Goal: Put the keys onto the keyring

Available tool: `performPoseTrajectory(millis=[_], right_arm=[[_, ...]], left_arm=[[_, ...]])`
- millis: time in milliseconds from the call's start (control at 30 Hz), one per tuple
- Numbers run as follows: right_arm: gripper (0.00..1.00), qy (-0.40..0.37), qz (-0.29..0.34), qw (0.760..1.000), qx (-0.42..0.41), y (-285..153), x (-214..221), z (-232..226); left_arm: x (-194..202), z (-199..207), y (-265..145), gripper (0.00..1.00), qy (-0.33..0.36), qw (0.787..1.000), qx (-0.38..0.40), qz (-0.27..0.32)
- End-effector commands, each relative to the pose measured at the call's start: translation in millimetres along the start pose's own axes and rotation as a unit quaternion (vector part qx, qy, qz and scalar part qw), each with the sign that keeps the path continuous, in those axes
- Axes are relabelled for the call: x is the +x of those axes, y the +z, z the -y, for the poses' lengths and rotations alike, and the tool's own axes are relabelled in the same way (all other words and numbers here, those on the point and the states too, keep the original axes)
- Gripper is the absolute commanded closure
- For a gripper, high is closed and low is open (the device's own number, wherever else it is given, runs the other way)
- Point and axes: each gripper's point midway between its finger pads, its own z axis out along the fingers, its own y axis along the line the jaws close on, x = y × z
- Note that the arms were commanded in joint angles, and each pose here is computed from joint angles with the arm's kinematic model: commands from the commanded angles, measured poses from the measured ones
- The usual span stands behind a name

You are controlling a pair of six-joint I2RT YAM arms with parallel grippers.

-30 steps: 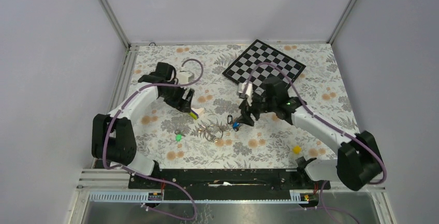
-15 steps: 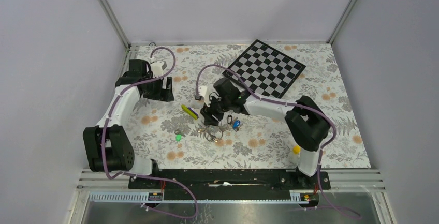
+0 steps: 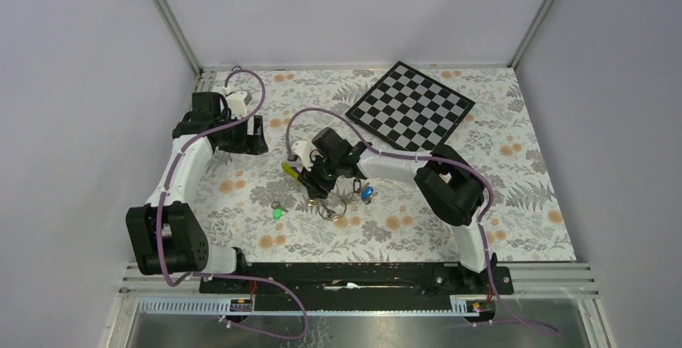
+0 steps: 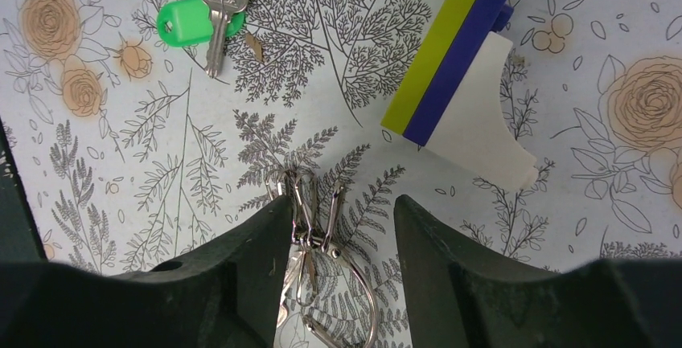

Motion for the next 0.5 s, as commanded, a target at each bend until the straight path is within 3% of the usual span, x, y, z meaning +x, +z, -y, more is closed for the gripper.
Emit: performPoseTrajectory(millis=[0,467], right_arm=[[0.45,0.001,-0.003,1.0,0.015,4.7,-9.2,1.5],[0.58,0.001,-0.026,0.999,0.024,12.6,5.3,4.7]], left_arm=[[-18.4,7.7,-7.6,0.18,0.007,0.999,0.019,0.038],[-18.7,11.9,-4.4,0.16,0.004,0.999,0.036,0.034]])
